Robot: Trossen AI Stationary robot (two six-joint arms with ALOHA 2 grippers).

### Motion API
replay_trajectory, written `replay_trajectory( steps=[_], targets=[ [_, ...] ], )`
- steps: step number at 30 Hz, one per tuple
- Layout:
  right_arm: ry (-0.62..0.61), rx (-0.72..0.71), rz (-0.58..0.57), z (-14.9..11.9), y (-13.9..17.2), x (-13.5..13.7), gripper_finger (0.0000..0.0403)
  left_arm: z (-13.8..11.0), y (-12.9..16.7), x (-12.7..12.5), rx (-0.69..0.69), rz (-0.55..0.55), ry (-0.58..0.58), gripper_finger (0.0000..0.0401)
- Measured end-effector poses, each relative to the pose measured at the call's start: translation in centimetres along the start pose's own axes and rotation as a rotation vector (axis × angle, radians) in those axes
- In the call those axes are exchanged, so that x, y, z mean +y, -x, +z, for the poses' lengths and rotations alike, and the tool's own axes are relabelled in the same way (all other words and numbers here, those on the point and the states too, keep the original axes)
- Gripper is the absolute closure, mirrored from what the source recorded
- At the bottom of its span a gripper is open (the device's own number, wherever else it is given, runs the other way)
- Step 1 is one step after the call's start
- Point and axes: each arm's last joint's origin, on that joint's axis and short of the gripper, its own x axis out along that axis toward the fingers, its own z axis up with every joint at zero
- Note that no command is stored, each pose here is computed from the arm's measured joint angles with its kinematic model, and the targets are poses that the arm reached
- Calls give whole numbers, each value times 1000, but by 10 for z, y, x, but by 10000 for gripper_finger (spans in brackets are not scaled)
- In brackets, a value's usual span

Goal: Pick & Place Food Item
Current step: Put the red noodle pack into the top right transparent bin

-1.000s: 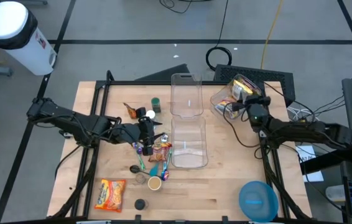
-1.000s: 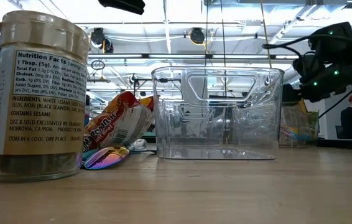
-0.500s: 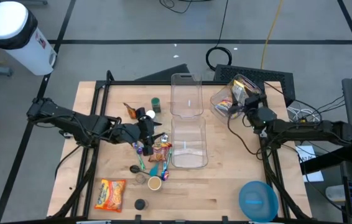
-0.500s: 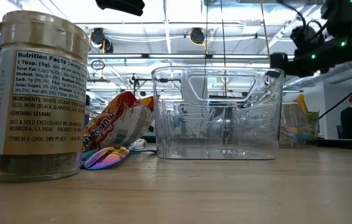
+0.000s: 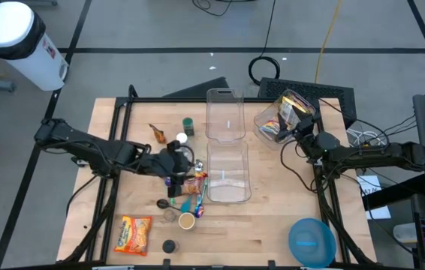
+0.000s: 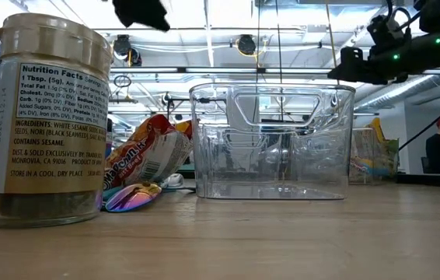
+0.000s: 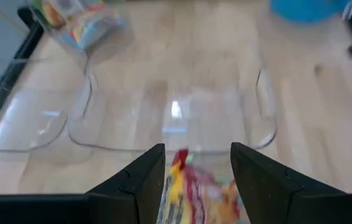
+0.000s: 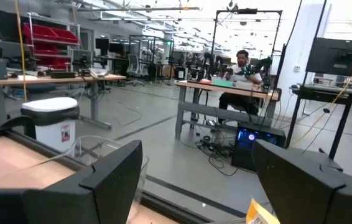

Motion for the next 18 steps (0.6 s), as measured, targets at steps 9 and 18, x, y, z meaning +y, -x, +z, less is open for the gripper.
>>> replay_trajectory(
  steps=[9,18],
  targets=[
    [5,9,1,-1,0,0,110,-23,-61,-16,210,-6,-135,210],
    [5,9,1,-1,0,0,110,-44,-101,-21,344,24,-168,210]
  ],
)
